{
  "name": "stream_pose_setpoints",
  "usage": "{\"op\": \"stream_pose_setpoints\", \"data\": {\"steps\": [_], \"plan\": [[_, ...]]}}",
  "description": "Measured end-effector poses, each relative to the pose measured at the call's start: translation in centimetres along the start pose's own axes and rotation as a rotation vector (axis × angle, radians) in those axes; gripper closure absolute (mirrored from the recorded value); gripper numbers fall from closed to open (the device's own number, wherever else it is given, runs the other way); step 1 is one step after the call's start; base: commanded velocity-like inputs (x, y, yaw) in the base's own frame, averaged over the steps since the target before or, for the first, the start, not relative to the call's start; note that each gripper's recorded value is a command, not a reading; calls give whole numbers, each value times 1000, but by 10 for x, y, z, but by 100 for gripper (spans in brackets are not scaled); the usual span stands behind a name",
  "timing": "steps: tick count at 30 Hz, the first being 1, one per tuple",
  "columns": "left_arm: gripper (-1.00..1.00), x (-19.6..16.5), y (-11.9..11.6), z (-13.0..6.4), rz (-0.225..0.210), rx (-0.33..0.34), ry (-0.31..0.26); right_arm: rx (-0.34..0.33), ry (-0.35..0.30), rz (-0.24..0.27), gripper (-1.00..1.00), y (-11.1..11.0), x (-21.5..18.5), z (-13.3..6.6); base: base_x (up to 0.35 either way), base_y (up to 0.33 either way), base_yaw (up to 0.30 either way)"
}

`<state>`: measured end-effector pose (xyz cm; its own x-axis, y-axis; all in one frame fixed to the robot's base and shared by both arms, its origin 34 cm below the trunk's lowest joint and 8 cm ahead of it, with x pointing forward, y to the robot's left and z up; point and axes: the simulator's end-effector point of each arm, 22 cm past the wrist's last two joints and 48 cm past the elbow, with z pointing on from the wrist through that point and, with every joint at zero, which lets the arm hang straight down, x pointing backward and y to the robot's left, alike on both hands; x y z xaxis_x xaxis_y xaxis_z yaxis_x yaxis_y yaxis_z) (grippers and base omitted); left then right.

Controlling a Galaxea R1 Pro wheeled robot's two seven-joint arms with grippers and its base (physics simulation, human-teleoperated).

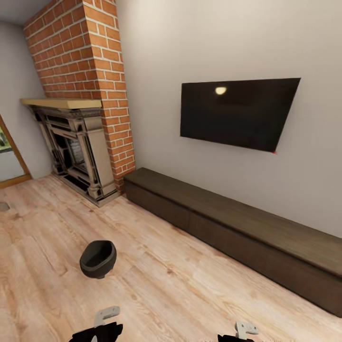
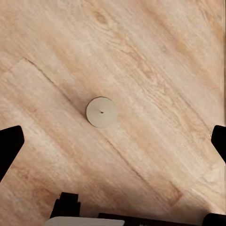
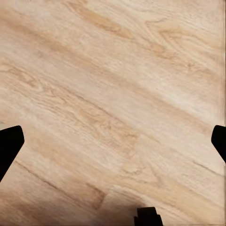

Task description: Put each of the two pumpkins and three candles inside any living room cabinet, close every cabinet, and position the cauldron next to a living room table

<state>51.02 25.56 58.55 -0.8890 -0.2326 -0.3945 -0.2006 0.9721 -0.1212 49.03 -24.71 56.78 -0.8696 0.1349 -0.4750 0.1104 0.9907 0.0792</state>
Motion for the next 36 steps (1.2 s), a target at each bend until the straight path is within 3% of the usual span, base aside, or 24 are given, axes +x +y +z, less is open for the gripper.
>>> {"op": "stream_pose_setpoints", "data": {"steps": [36], "plan": [[-100,0,0,0,2,-1,0,0,4,0,-100,0,1,0,-52,-38,-290]]}}
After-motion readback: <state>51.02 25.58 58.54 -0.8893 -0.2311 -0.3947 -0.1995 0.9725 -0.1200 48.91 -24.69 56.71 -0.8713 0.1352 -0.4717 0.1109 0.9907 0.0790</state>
